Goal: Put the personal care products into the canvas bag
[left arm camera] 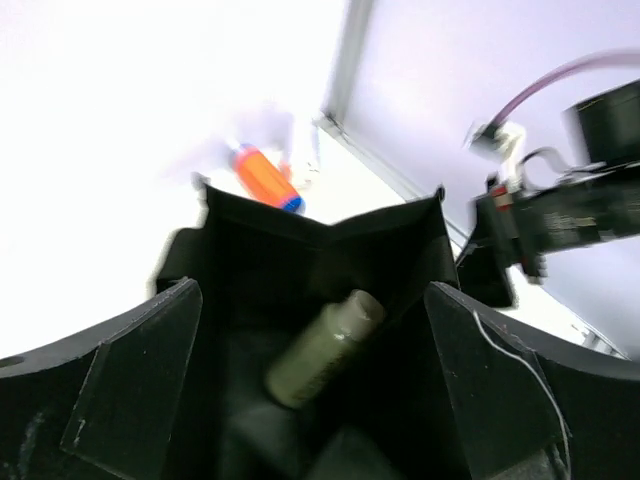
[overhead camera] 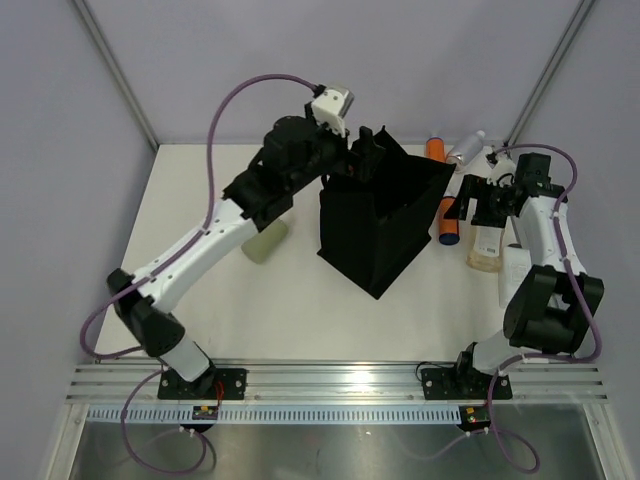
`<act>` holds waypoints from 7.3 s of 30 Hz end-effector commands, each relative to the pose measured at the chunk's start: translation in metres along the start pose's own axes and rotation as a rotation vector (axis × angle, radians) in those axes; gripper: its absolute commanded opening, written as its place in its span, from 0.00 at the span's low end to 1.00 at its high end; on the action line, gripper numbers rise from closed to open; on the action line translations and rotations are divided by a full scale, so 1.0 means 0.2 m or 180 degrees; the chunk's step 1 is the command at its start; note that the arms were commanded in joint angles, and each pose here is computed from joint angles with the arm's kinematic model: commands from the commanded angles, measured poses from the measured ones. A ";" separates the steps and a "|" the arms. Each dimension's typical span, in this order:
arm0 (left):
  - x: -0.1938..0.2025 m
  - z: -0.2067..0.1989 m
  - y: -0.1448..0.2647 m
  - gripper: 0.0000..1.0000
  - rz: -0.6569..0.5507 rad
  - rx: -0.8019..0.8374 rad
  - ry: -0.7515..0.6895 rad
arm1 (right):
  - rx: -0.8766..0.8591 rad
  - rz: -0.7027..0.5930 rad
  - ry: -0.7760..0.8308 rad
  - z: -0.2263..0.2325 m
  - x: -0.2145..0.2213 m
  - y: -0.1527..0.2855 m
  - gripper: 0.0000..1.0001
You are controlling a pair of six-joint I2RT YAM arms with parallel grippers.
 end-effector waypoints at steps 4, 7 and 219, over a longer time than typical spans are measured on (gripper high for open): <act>-0.08 0.11 0.57 0.99 -0.0268 -0.0709 -0.0395 | 0.1028 -0.0025 -0.0362 -0.20 -0.14 -0.20 0.91; 0.08 0.19 0.79 0.99 -0.0237 -0.1043 -0.0237 | 0.1212 0.0061 -0.0360 -0.25 -0.21 -0.32 0.90; -0.35 0.15 0.11 0.00 -0.0269 0.1057 0.1699 | -0.1834 -0.0794 0.1497 0.53 -0.27 0.35 0.99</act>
Point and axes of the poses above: each gripper's point midway between its finger pads, its own y axis back along the fingers, its own z axis along the line the jaws close on, x = y × z, the point moved 10 cm from there along y, back along the fingers, and after that the axes turned 4 degrees about y, right-handed, at the moved point
